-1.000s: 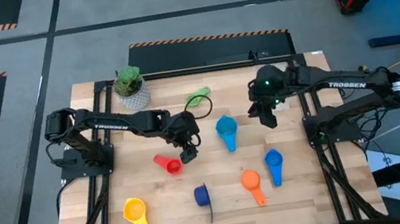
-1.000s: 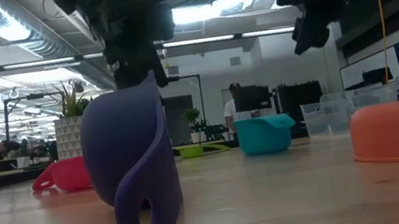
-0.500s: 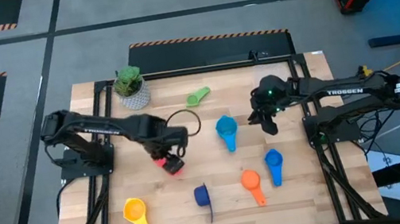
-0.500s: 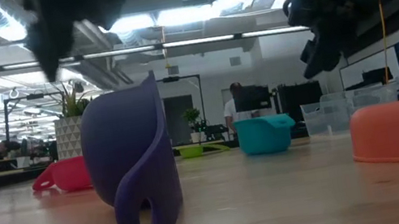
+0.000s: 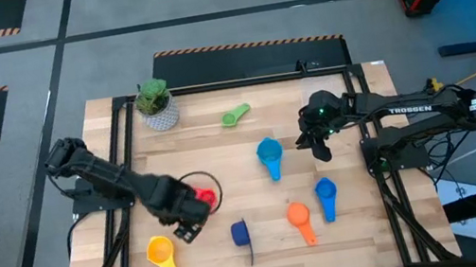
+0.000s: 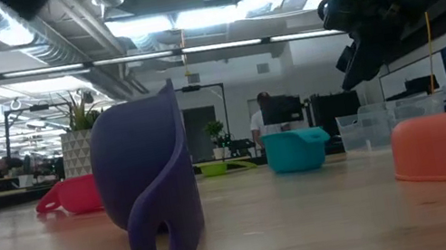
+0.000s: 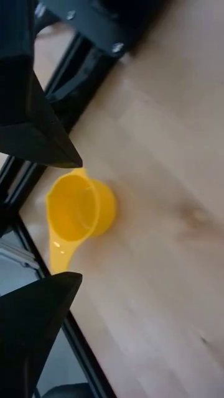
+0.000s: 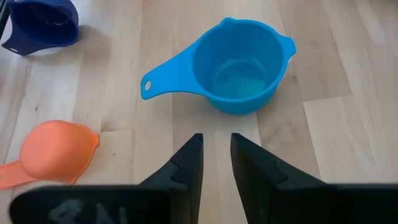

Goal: Nest measuring cups in basket

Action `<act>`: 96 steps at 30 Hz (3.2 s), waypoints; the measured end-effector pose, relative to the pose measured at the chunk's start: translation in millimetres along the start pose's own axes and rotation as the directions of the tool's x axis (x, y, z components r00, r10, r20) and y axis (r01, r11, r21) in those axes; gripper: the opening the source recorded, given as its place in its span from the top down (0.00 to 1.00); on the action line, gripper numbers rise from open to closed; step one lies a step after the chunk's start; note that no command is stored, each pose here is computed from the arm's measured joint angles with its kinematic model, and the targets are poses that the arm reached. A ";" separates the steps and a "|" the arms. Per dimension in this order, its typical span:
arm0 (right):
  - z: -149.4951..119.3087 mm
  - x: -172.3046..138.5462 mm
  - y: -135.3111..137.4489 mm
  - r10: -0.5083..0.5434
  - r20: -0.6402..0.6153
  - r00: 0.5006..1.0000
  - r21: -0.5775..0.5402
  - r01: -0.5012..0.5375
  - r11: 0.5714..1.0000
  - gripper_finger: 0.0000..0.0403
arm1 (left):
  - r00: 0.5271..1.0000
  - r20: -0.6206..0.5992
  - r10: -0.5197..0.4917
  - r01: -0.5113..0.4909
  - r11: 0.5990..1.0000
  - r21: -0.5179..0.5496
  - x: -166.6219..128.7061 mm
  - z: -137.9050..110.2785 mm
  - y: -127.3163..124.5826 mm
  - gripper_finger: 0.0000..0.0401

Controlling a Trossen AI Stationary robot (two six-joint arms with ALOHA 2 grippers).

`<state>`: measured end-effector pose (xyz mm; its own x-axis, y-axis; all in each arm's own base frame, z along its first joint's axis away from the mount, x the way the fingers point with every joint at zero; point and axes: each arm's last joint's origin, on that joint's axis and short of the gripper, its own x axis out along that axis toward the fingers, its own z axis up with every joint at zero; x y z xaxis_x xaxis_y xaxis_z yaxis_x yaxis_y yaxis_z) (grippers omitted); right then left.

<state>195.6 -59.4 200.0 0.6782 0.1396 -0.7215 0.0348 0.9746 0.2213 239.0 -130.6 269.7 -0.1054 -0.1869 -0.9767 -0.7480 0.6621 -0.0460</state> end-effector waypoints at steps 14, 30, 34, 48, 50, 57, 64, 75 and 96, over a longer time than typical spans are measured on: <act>0.0 0.0 0.0 0.000 0.000 1.000 -0.001 0.000 1.000 0.79 | 0.996 -0.010 0.094 -0.094 0.970 -0.225 27.1 -54.3 -1.2 0.30; 0.6 0.1 -0.1 -0.001 0.005 1.000 -0.002 0.001 1.000 0.79 | 0.982 -0.095 0.164 -0.181 0.959 -0.218 83.3 -57.6 17.9 0.30; 0.6 0.1 -0.2 -0.001 0.005 1.000 0.002 0.001 1.000 0.79 | 0.979 -0.092 0.184 -0.200 0.955 -0.221 94.1 -55.1 24.1 0.30; 0.7 0.1 -0.1 -0.001 0.006 1.000 0.004 0.001 1.000 0.79 | 0.991 -0.088 0.102 -0.118 0.972 -0.201 136.0 -45.8 37.8 0.32; 0.6 0.1 -0.2 -0.002 0.006 1.000 0.004 0.002 1.000 0.79 | 0.991 -0.087 0.098 -0.114 0.973 -0.200 136.7 -45.7 37.8 0.35; 2.0 0.1 -0.3 -0.003 0.018 1.000 0.000 0.003 1.000 0.79 | 0.992 -0.085 0.091 -0.106 0.974 -0.199 136.7 -45.6 37.1 0.50; 1.9 0.1 -0.2 -0.003 0.018 1.000 0.000 0.003 1.000 0.79 | 0.994 -0.060 0.091 -0.102 0.975 -0.200 136.8 -44.8 37.1 0.60; 1.8 0.1 -0.3 -0.003 0.017 1.000 0.000 0.003 1.000 0.79 | 0.994 -0.060 0.091 -0.102 0.975 -0.200 136.8 -44.8 37.1 0.75; 1.8 0.1 -0.3 -0.004 0.017 1.000 -0.003 0.004 1.000 0.79 | 0.998 -0.060 -0.010 0.002 0.993 -0.122 117.7 -42.8 30.9 0.94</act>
<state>196.9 -60.1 201.0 0.6901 0.1332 -0.7113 0.0354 0.9755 0.2170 175.4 -163.3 162.3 -0.1373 -0.2368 -0.9618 -0.8225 0.5684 -0.0225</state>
